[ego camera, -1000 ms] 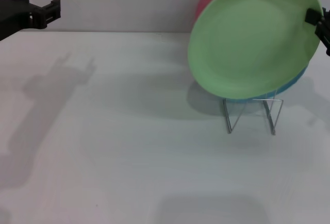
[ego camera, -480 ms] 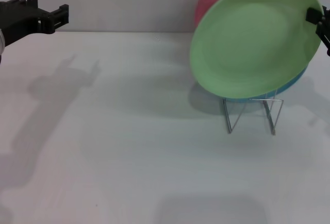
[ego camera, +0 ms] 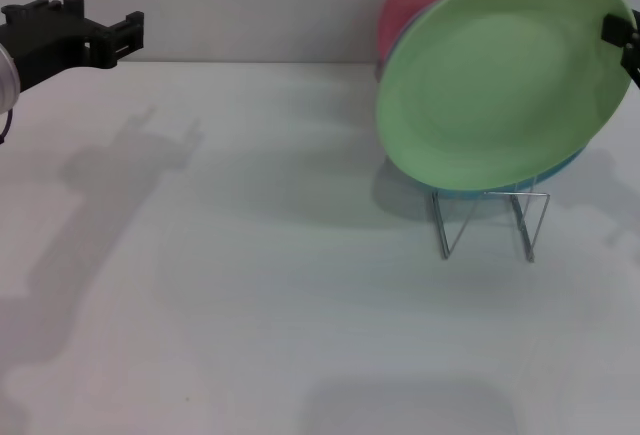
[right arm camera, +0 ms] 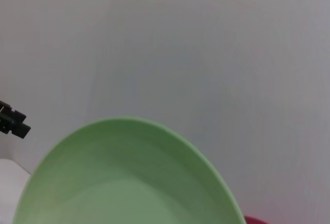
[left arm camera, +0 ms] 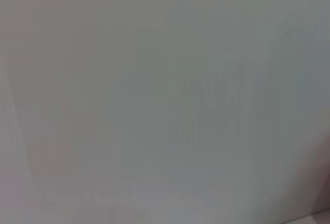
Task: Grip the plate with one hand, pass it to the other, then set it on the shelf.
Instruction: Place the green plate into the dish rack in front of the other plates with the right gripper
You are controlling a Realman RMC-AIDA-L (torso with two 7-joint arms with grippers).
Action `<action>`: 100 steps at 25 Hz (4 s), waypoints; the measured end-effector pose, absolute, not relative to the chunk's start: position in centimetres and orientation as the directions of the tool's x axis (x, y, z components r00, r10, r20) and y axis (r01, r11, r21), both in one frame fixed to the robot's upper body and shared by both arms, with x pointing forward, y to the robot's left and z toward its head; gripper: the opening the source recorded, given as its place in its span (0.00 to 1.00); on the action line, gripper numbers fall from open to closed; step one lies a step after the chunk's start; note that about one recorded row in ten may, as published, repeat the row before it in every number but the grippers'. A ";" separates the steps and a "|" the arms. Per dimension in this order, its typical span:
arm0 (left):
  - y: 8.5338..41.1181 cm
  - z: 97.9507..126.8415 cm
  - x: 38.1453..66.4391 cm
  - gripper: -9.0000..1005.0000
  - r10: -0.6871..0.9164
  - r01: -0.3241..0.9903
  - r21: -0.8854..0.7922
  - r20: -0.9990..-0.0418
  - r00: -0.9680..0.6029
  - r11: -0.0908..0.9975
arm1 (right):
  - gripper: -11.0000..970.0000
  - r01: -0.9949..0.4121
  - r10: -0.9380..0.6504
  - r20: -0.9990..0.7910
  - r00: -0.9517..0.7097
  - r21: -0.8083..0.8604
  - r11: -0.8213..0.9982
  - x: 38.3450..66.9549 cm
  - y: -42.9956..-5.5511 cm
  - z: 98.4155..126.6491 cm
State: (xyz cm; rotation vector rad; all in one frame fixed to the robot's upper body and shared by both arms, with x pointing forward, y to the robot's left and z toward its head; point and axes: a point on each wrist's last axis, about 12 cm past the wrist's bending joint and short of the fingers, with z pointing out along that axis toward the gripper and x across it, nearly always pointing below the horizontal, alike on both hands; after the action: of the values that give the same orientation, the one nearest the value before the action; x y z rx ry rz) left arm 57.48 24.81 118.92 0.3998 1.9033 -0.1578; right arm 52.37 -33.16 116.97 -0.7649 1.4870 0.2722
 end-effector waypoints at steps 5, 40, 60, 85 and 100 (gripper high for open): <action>24.6 118.8 57.5 0.67 0.201 0.356 0.080 -0.927 -0.316 0.931 | 0.06 -0.595 -0.299 -0.947 0.116 -0.307 0.742 52.4 -33.4 117.0; 23.6 119.1 57.7 0.67 0.211 0.384 0.082 -0.928 -0.307 0.920 | 0.08 -0.604 -0.291 -0.955 0.051 -0.261 0.753 51.2 -34.5 114.3; 23.2 118.9 58.2 0.67 0.224 0.397 0.087 -0.924 -0.312 0.914 | 0.51 -0.636 -0.148 -0.985 0.087 -0.169 0.753 49.4 -35.8 114.8; 23.5 118.5 58.0 0.67 0.219 0.388 0.082 -0.920 -0.325 0.918 | 0.58 -0.682 -0.143 -0.990 0.010 -0.111 0.723 51.6 -34.7 113.5; 23.4 118.5 58.1 0.67 0.218 0.391 0.079 -0.920 -0.325 0.917 | 0.62 -0.705 -0.216 -0.976 -0.040 -0.126 0.698 51.6 -34.5 112.3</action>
State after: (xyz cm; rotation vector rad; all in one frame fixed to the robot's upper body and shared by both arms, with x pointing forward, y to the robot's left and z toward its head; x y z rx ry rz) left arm 58.10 23.38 118.49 0.4449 1.9182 -0.1864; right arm 51.55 -34.53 112.31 -0.7683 1.5998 0.4648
